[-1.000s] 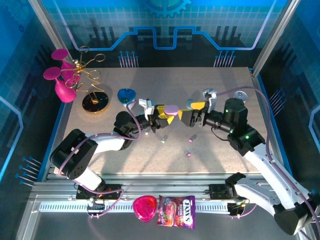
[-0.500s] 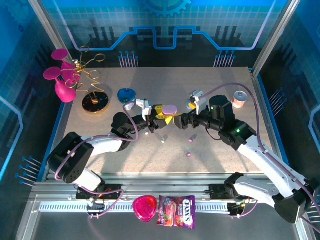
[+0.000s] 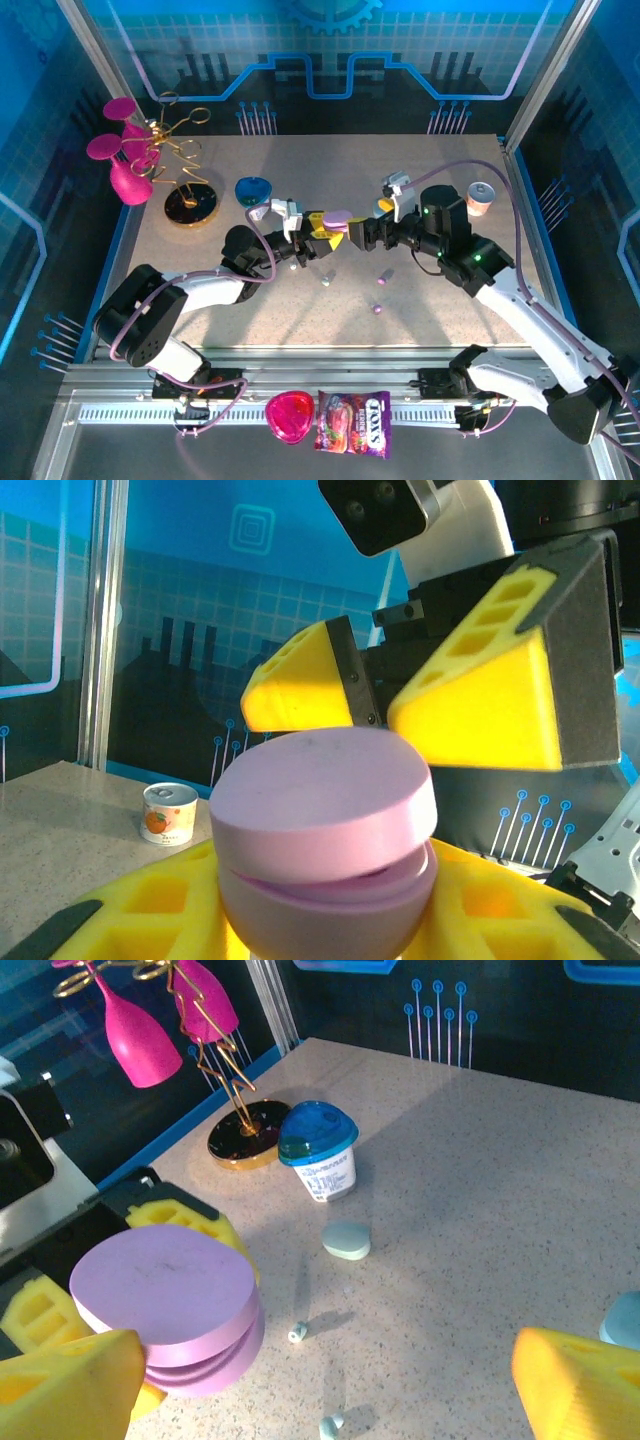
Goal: Insert wireless bluetooth earbuds into charging case
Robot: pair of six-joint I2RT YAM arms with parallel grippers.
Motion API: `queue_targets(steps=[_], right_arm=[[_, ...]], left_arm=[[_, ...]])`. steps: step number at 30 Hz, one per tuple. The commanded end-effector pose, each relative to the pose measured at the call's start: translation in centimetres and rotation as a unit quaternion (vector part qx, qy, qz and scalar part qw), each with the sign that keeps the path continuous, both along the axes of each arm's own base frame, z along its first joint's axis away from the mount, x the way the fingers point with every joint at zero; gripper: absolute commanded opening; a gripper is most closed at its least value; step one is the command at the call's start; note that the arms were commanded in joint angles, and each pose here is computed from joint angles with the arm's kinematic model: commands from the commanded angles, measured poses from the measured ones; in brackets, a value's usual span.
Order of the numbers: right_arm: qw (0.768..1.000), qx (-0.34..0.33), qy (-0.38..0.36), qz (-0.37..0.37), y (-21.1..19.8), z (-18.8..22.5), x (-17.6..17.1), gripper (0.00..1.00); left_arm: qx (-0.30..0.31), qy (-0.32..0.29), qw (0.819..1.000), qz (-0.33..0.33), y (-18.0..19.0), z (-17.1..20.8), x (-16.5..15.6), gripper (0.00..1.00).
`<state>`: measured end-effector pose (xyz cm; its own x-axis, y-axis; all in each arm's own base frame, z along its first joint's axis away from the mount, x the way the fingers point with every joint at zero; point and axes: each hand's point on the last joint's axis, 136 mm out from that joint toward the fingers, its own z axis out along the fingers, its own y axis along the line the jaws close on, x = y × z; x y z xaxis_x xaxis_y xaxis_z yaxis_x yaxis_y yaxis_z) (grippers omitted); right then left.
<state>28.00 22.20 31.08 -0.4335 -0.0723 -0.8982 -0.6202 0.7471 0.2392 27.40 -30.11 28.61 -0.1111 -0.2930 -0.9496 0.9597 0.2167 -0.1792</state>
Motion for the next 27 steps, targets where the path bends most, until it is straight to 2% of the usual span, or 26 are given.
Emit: queue_targets(steps=[1, 11, 20, 27], right_arm=[[1.000, 0.016, -0.014, -0.016, -0.2, 1.7, 1.2, 0.95], [0.999, 0.035, 0.015, -0.026, -0.3, 2.5, 2.1, 0.93], [0.996, 0.063, 0.059, -0.035, -1.5, 2.5, 0.2, 0.95], [0.988, 0.047, 0.120, -0.090, -5.9, -2.5, -1.0, 1.00]], left_arm=[[-0.003, -0.040, 0.999, -0.023, 0.1, 1.1, -1.6, 0.34], [0.007, -0.048, 0.999, -0.021, 0.2, 0.2, -1.8, 0.34], [0.014, -0.040, 0.999, -0.006, 0.4, -0.7, -0.9, 0.34], [0.015, -0.043, 0.999, 0.003, 1.0, -0.7, -0.7, 0.34]])
